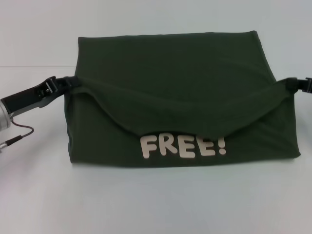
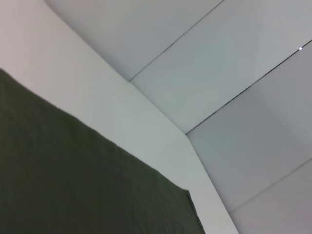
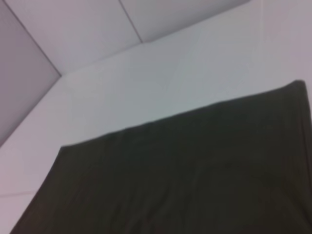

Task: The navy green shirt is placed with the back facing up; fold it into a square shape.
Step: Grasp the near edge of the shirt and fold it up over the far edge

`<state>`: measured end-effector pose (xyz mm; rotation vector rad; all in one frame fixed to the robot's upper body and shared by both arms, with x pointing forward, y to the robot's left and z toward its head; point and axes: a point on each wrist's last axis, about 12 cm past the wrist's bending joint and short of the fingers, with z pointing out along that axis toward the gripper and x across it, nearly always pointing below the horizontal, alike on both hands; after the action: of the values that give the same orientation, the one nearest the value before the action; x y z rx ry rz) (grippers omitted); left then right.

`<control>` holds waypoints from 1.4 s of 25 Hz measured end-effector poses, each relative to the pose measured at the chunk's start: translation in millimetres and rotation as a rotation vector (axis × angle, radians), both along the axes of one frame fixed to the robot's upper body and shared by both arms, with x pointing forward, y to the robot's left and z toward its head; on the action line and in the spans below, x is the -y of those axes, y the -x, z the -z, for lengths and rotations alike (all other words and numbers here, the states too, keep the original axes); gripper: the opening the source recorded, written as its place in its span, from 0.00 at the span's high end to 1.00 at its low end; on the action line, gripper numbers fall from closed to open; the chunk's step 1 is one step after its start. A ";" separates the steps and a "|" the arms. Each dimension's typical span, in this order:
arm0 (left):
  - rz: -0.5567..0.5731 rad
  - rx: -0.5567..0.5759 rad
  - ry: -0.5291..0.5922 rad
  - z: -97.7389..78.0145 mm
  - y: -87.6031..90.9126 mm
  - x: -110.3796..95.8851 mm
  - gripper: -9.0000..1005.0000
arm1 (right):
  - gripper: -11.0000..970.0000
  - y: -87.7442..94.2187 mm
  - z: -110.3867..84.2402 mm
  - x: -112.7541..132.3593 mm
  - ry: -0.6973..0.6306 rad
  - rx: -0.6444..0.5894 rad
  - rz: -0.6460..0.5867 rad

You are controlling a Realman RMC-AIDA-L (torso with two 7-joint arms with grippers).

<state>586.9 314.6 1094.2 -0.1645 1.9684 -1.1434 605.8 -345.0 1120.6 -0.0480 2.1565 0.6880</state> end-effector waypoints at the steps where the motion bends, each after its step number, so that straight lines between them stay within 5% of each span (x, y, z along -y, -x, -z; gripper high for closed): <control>1: -0.006 0.008 -0.004 0.1 -1.2 0.9 0.95 | 0.97 -0.4 -0.1 -0.1 -0.006 0.011 0.008; 35: -0.190 0.069 -0.234 20.8 -36.6 39.2 0.95 | 0.97 -21.0 37.6 -23.3 0.056 0.047 0.175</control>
<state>623.5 275.4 1073.4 -0.1821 1.9615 -0.7813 626.8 -321.6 1083.0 0.0936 2.1053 0.5212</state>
